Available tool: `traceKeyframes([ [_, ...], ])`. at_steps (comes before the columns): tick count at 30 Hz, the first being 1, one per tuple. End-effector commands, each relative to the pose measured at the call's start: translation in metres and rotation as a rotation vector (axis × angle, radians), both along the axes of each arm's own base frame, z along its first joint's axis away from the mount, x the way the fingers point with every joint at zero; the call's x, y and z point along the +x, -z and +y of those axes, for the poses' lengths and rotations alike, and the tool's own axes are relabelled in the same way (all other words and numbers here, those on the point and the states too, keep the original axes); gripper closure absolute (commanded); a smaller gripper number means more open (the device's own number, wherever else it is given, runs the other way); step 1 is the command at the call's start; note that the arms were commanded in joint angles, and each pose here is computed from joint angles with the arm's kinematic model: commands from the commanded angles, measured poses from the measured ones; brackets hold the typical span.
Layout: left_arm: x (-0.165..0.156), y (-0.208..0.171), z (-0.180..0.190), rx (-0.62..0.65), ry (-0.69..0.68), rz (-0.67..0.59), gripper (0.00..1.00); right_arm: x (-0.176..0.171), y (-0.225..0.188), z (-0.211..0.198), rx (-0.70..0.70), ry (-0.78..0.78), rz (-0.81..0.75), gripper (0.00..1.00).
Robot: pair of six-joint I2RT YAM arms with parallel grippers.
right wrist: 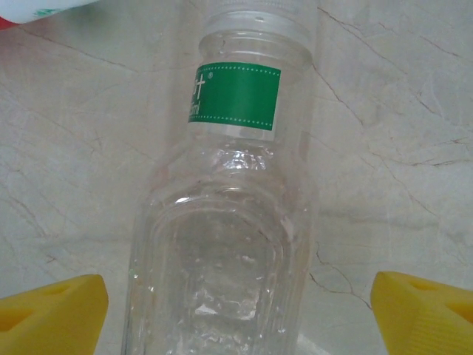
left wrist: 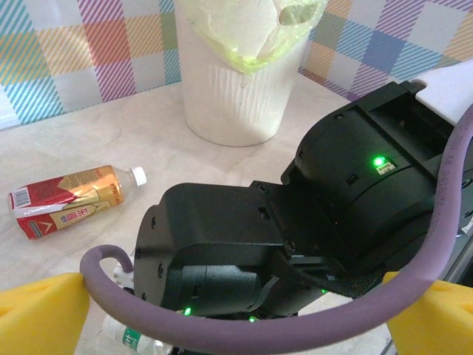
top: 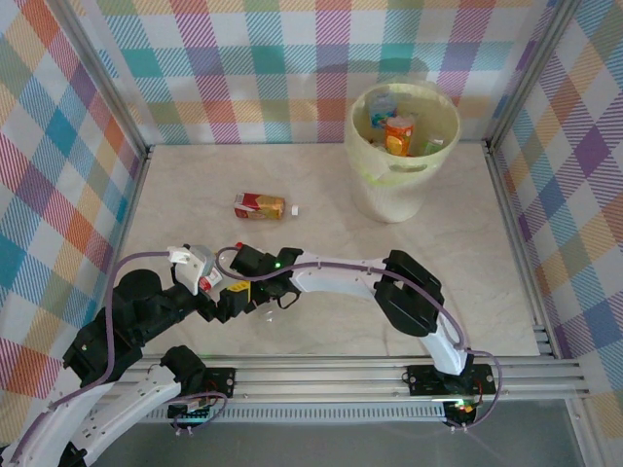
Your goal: Put the plastic bottles in the bin
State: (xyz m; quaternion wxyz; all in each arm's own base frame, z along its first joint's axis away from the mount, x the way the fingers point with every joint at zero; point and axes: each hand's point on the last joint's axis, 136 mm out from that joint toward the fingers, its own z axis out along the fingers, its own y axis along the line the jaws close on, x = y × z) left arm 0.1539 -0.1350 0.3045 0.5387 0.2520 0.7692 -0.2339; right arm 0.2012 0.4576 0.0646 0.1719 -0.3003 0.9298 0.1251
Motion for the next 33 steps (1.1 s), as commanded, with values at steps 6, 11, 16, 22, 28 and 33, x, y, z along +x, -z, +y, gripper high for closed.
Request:
traceKeyframes([
  [6,-0.002,-0.002,-0.002,-0.016,0.018,-0.005,0.0,-0.007,0.015,-0.007,-0.088,0.021,0.0,0.14],
  [11,-0.002,-0.001,-0.004,-0.02,0.023,-0.002,0.0,-0.008,0.019,-0.007,-0.091,0.022,0.009,0.18],
  [16,-0.001,0.002,-0.007,-0.01,0.034,0.013,0.0,-0.007,0.025,-0.009,-0.103,0.031,0.01,0.21],
  [22,0.0,0.004,-0.008,-0.003,0.034,0.02,0.0,-0.004,0.027,-0.014,-0.122,0.041,-0.002,0.25],
  [28,0.001,0.004,-0.008,-0.005,0.035,0.021,0.0,-0.002,0.028,-0.016,-0.121,0.051,-0.002,0.31],
  [33,0.0,0.004,-0.009,-0.005,0.04,0.024,0.0,0.003,0.025,-0.022,-0.103,0.073,-0.005,0.38],
])
